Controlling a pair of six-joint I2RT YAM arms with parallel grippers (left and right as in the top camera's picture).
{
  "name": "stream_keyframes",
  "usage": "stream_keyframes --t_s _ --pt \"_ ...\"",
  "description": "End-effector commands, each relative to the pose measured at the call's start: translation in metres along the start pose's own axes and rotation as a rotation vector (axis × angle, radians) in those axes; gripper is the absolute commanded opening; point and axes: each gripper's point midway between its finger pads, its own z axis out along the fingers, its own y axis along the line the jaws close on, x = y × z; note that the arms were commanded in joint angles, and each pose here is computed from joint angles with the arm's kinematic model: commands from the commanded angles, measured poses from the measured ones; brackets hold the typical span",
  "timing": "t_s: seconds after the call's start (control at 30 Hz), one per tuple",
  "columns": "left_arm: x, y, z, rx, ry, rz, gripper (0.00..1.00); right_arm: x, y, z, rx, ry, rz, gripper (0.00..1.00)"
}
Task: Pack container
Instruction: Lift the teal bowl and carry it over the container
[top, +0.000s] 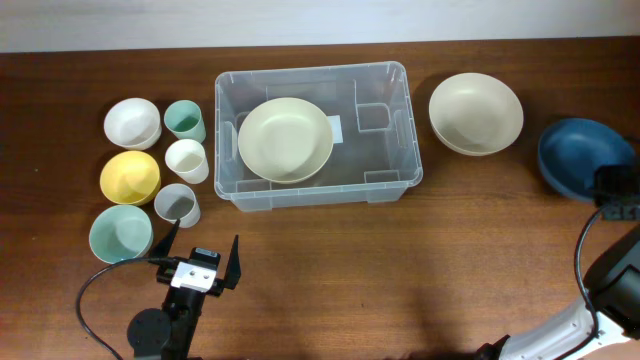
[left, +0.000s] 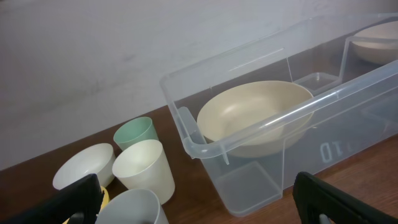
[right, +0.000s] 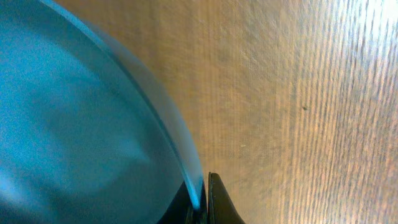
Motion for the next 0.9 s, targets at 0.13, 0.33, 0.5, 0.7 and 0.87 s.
stream_keyframes --t_s 0.13,0.33,0.5,0.7,0.87 --pt "0.002 -0.002 0.0 0.009 0.002 -0.012 1.0 -0.014 0.078 -0.118 -0.337 -0.07 -0.189 0.04" --pt "0.002 -0.002 0.0 0.009 0.002 -0.012 1.0 0.032 0.112 -0.193 -0.508 -0.068 -0.391 0.04" --pt "0.002 -0.002 0.0 0.009 0.002 -0.012 1.0 0.113 0.139 -0.24 -0.697 0.066 -0.573 0.04" --pt "0.002 -0.002 0.0 0.009 0.002 -0.012 1.0 0.232 0.154 -0.264 -0.807 0.244 -0.832 0.04" --pt "0.002 -0.002 0.0 0.009 0.002 -0.012 1.0 0.326 0.153 -0.278 -0.851 0.307 -1.029 0.04"
